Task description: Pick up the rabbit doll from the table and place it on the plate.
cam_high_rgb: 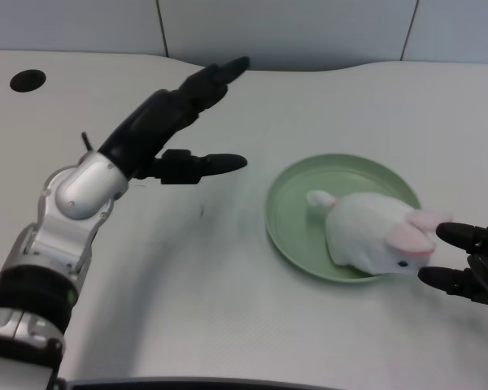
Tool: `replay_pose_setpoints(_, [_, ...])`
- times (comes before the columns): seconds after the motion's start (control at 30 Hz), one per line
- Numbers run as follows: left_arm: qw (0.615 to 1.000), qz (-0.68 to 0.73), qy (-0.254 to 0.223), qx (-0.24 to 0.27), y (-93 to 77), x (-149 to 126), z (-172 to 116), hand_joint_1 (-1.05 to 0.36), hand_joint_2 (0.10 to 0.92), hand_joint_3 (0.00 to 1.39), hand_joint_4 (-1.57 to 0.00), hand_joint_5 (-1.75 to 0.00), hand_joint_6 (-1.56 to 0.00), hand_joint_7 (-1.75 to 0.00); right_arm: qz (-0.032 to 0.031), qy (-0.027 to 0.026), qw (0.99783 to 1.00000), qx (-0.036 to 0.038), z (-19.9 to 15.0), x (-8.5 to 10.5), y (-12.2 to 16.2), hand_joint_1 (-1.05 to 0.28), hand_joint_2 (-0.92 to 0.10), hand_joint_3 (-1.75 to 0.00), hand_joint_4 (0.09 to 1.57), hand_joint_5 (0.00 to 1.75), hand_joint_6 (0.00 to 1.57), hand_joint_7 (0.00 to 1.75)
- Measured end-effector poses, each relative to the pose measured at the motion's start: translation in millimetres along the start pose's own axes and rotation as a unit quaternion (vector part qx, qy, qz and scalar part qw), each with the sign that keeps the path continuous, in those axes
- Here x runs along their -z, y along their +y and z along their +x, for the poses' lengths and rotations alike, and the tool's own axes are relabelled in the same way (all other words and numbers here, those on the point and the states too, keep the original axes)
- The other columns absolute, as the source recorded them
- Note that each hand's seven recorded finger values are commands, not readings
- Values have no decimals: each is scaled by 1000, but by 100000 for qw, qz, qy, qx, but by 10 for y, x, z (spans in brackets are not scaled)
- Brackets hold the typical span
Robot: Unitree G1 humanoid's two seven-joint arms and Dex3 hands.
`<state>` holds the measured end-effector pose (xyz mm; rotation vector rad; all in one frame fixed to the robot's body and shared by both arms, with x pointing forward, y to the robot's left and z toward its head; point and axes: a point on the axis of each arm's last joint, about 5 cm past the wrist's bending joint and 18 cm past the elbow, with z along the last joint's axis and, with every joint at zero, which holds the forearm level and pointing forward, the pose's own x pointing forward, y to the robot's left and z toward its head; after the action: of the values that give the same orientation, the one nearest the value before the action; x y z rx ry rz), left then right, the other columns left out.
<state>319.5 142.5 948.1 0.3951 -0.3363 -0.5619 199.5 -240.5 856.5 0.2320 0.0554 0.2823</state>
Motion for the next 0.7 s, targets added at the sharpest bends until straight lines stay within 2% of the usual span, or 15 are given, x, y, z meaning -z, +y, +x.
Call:
replay_pose_setpoints(0.1, [99325,-9162,2478,-6671,4,77,-285,-560,921,313,-462,-276,-407,-139,18,-6,100000,38,5,-2,1,-343,-921,-185,1009,9,908,6])
replay_pose_setpoints(0.17, [98342,-15093,4721,-8880,-44,132,-476,-526,921,334,-425,-469,-427,-78,41,27,100000,83,9,-4,0,-345,-921,-184,1006,7,909,6])
replay_pose_setpoints(0.27, [96995,-20736,7258,-10458,-149,193,-701,-485,921,357,-459,-584,-458,-66,139,146,100000,44,17,-5,-1,-346,-921,-185,1004,6,909,5])
replay_pose_setpoints(0.4, [95273,-26160,8269,-13051,-233,232,-892,-471,921,388,-488,-712,-483,-60,179,256,100000,43,23,-8,-1,-345,-921,-189,1002,4,915,7])
replay_pose_setpoints(0.5, [94223,-28936,8805,-14399,-246,242,-989,-498,921,378,-403,-934,-551,-72,325,371,99999,30,29,-11,-1,-342,-921,-183,1018,12,924,10])
replay_pose_setpoints(0.53, [93618,-30596,9219,-14650,-256,255,-1028,-510,921,383,-390,-1046,-588,-84,469,551,99997,39,32,-12,-2,-345,-921,-179,1025,15,928,11])
replay_pose_setpoints(0.6, [92391,-33265,11199,-15229,-295,300,-1108,-515,921,385,-382,-1109,-607,-89,616,766,99995,130,33,-10,-2,-348,-921,-176,1029,16,930,11])
replay_pose_setpoints(0.63, [91790,-34447,12296,-15387,-313,322,-1146,-509,921,390,-394,-1277,-665,-132,616,767,99995,135,33,-10,-2,-352,-921,-174,1025,13,930,10])
replay_pose_setpoints(0.7, [90785,-36110,14545,-15578,-335,357,-1209,-506,921,392,-395,-1374,-695,-158,596,747,99995,127,34,-12,-2,-356,-921,-172,1024,12,930,9])
